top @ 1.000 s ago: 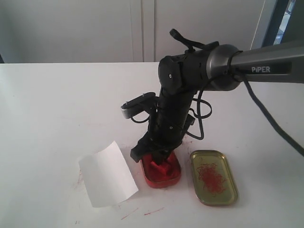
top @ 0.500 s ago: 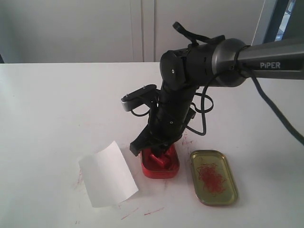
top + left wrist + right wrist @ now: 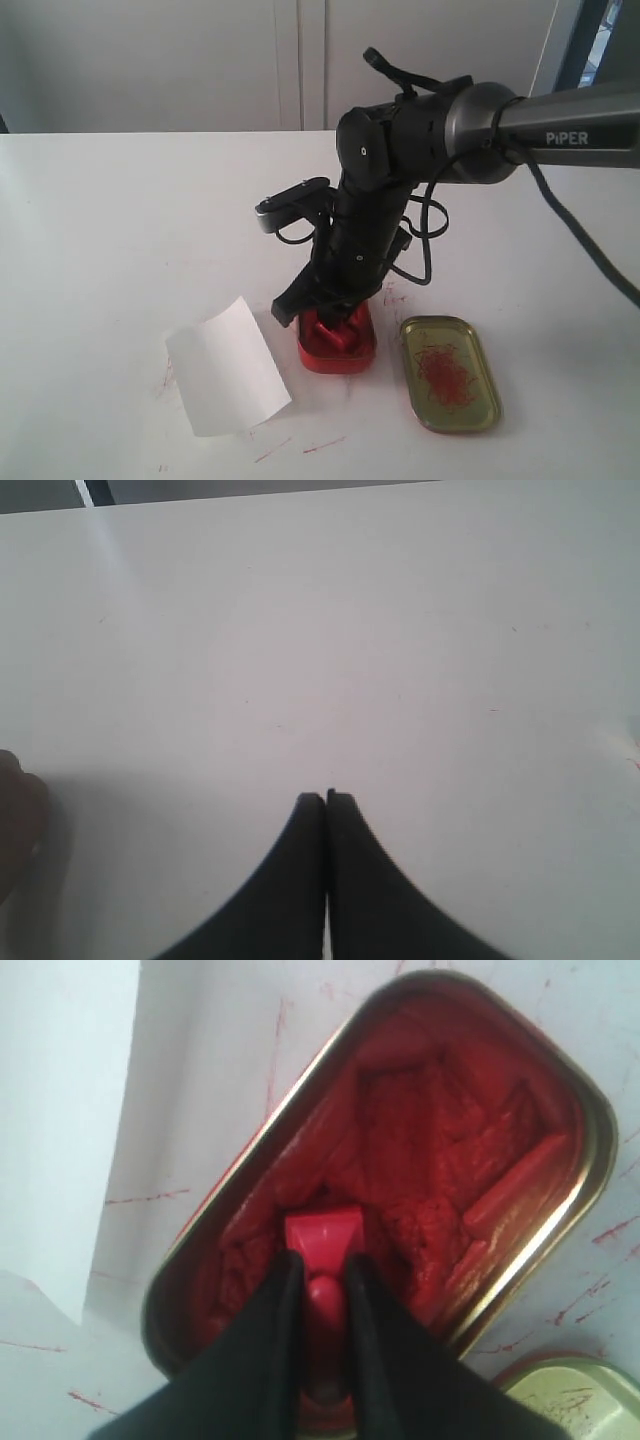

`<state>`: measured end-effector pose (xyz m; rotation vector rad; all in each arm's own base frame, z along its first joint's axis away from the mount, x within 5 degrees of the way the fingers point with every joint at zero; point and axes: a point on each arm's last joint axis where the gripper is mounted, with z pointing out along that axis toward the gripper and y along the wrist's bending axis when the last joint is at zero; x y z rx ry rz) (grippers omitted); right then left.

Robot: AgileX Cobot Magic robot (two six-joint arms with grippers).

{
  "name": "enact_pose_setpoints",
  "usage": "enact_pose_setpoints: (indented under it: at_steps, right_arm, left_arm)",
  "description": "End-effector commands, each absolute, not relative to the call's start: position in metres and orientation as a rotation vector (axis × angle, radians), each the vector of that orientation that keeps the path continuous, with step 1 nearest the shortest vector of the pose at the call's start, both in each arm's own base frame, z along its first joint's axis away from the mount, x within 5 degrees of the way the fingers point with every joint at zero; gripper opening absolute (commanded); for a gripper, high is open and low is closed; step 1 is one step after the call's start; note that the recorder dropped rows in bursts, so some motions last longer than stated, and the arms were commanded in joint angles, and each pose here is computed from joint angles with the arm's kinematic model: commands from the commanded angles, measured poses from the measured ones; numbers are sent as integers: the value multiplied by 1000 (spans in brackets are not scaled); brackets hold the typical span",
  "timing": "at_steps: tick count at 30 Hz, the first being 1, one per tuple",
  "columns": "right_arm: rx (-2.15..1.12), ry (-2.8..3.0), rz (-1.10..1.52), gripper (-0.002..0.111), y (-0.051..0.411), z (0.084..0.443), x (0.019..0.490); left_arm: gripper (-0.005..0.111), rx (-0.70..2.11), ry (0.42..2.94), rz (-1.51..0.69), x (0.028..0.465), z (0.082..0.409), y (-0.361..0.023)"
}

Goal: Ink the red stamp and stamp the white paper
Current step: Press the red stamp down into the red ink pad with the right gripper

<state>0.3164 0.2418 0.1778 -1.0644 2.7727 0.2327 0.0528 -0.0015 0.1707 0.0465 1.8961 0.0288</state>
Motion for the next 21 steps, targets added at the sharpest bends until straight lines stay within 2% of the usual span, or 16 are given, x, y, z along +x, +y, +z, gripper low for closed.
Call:
enact_pose_setpoints:
  at_steps: [1, 21]
  right_arm:
    - [-1050, 2761, 234, 0, 242, 180, 317]
    - [-1049, 2765, 236, 0, 242, 179, 318]
  left_arm:
    - [0, 45, 1900, 28, 53, 169, -2]
    - [0, 45, 1900, 28, 53, 169, -2]
